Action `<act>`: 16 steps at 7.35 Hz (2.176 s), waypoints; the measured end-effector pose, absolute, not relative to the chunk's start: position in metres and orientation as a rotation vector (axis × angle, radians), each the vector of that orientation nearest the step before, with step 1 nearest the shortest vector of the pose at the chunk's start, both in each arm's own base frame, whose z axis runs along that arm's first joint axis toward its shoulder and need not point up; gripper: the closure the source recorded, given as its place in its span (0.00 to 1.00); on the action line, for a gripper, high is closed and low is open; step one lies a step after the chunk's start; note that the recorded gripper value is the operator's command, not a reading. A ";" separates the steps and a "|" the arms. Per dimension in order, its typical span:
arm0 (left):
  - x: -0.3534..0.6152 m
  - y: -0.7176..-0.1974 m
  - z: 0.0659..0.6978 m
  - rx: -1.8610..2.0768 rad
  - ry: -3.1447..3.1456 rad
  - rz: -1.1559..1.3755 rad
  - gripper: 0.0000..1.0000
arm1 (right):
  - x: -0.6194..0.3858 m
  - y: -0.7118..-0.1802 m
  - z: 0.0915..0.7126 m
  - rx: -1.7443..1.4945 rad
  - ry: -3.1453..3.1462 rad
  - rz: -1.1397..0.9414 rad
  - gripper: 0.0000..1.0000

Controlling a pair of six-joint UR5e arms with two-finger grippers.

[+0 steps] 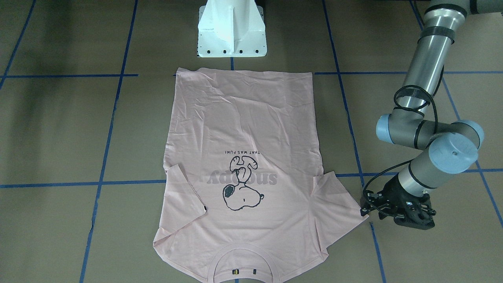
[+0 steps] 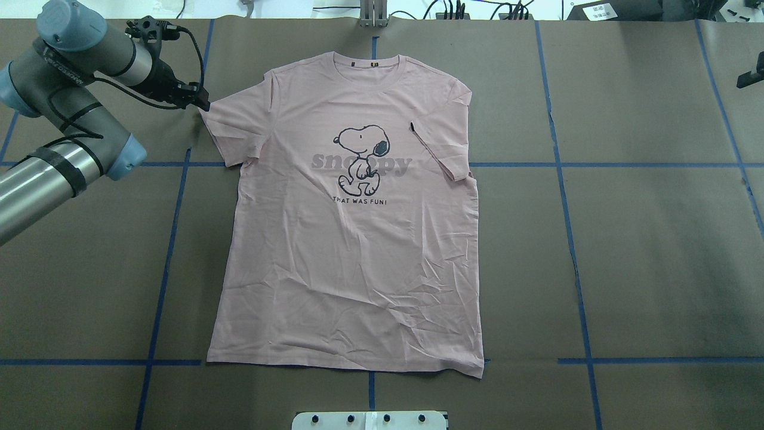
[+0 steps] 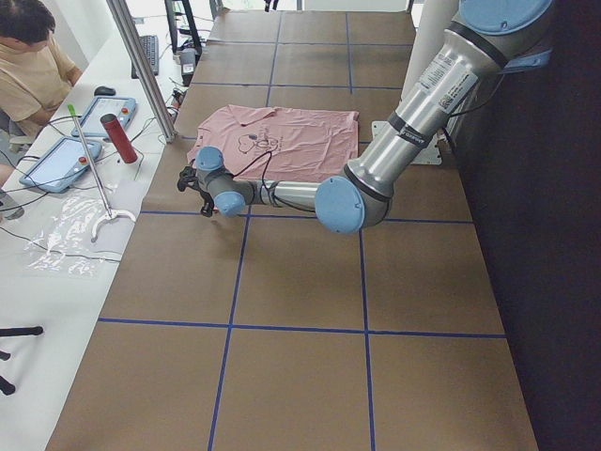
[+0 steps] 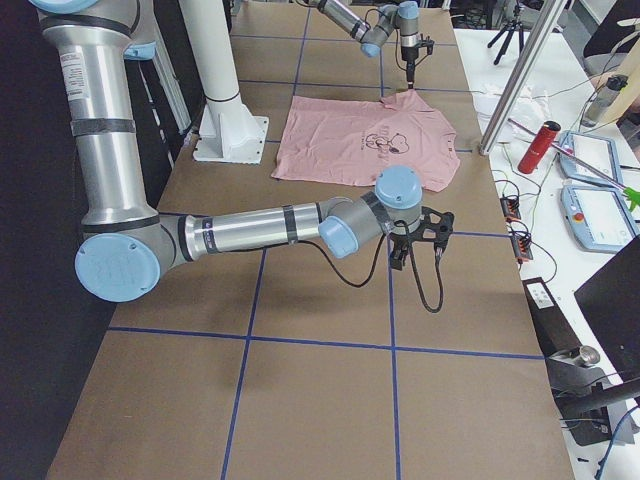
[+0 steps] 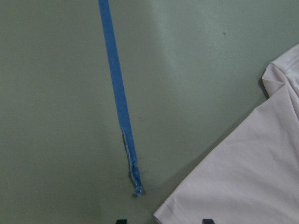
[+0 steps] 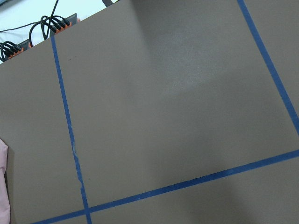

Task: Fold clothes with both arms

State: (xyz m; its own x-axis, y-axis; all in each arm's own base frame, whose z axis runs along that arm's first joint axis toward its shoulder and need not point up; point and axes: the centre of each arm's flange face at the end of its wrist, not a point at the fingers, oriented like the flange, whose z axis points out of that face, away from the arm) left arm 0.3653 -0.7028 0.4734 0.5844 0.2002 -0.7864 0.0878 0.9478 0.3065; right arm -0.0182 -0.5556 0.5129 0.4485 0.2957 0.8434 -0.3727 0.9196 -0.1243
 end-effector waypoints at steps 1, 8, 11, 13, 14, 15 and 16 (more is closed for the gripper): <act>0.373 -0.701 0.474 0.344 0.934 0.066 0.94 | -0.018 -0.556 0.513 0.084 -1.026 0.414 0.00; 0.403 -0.694 0.376 0.252 1.097 -0.115 1.00 | -0.032 -0.559 0.506 0.081 -1.031 0.389 0.00; 0.462 -0.675 0.329 0.213 1.141 -0.155 1.00 | -0.048 -0.558 0.498 0.116 -1.060 0.334 0.00; 0.489 -0.685 0.314 0.242 1.113 -0.179 1.00 | -0.057 -0.557 0.496 0.129 -1.072 0.307 0.00; 0.499 -0.686 0.314 0.259 1.096 -0.188 0.38 | -0.058 -0.557 0.494 0.132 -1.075 0.303 0.00; 0.506 -0.683 0.316 0.267 1.088 -0.189 0.29 | -0.060 -0.556 0.492 0.134 -1.078 0.298 0.00; 0.505 -0.679 0.313 0.274 1.096 -0.186 0.28 | -0.067 -0.554 0.485 0.132 -1.084 0.289 0.00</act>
State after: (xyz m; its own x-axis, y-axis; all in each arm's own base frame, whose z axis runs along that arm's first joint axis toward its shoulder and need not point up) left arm 0.5052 -0.6785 0.3132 0.4469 -0.0140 -0.8945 0.2826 0.9509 0.1263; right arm -0.0671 -0.5539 0.4850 0.4347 0.1671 0.8849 -0.2954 0.9547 -0.0352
